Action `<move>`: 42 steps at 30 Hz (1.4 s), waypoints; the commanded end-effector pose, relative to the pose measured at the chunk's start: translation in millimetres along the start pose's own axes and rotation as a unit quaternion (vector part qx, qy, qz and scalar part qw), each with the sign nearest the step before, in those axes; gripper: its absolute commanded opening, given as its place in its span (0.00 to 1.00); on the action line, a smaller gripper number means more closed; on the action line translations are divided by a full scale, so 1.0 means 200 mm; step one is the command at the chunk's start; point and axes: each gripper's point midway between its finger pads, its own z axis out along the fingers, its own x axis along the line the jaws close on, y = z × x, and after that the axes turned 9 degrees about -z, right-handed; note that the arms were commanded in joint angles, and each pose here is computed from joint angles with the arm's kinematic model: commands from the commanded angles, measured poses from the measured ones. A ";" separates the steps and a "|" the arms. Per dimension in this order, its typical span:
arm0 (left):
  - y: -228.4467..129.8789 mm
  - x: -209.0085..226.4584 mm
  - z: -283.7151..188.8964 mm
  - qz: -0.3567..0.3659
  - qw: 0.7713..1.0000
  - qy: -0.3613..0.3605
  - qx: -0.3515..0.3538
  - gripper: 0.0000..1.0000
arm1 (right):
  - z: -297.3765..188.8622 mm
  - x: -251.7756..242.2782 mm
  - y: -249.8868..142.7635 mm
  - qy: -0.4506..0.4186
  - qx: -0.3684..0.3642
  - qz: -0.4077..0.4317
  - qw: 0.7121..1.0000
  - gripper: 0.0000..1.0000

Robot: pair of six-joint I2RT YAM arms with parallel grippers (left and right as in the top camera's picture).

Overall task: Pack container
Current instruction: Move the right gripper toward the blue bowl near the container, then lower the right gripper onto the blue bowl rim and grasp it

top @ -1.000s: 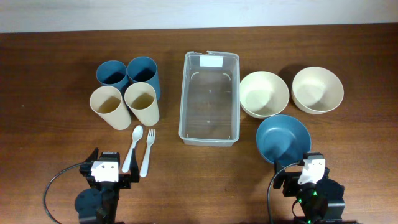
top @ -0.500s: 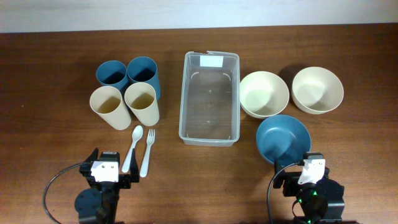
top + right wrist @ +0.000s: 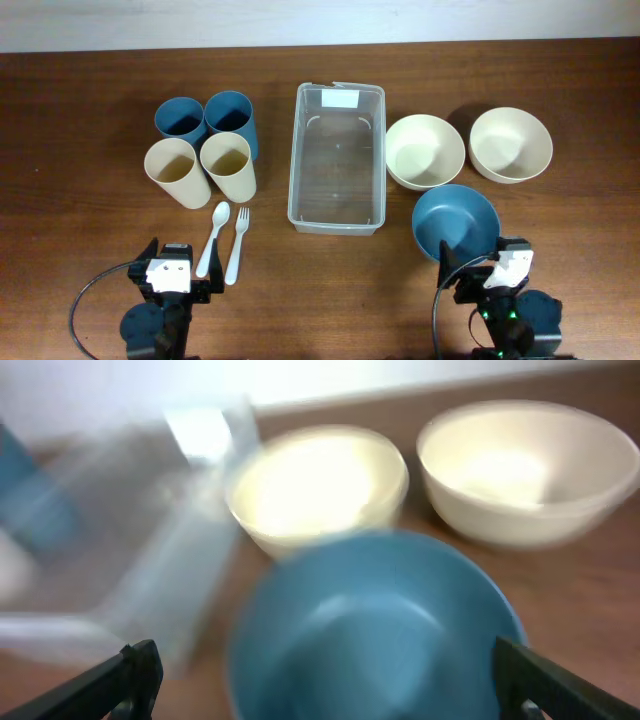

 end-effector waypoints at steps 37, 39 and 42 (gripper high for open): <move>-0.02 -0.01 0.00 0.008 1.000 -0.007 0.001 1.00 | 0.29 -0.42 0.16 -0.193 0.492 0.104 0.842 0.99; -0.02 -0.01 0.00 0.008 1.000 -0.007 0.001 1.00 | 0.31 -0.45 0.09 -0.192 0.513 0.122 0.828 0.99; -0.02 -0.01 0.00 0.008 1.000 -0.007 0.001 0.99 | 0.32 -0.48 0.02 -0.183 0.534 0.147 0.812 0.99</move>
